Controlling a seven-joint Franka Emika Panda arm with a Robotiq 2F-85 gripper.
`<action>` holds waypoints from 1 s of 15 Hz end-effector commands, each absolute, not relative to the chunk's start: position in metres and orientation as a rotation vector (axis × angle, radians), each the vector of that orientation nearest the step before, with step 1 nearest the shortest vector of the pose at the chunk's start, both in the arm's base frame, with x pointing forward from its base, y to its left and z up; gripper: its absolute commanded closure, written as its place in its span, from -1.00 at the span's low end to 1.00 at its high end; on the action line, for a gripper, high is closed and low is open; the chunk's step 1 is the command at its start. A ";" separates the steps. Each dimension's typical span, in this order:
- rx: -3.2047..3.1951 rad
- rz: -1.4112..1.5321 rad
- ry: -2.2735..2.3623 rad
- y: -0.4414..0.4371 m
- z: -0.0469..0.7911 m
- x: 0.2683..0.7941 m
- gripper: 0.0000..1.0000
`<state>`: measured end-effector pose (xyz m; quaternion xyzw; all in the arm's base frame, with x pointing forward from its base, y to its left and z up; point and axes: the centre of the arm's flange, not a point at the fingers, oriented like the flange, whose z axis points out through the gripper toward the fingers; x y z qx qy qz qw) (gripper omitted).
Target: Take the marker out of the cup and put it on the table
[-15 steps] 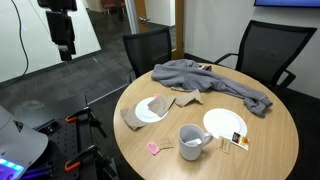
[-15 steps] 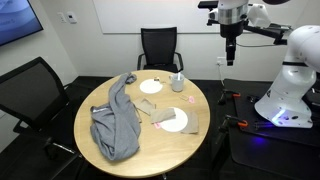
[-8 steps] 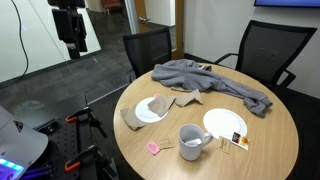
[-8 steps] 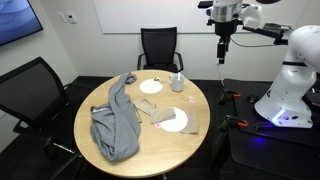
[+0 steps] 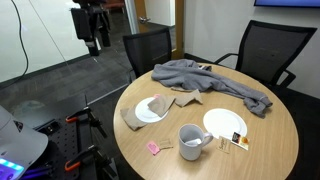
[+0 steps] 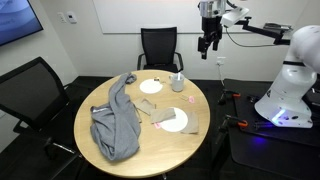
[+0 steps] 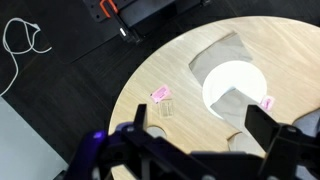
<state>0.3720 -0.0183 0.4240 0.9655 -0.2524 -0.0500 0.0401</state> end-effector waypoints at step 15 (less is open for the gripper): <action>2.452 0.148 -1.919 -0.102 0.380 0.436 -1.00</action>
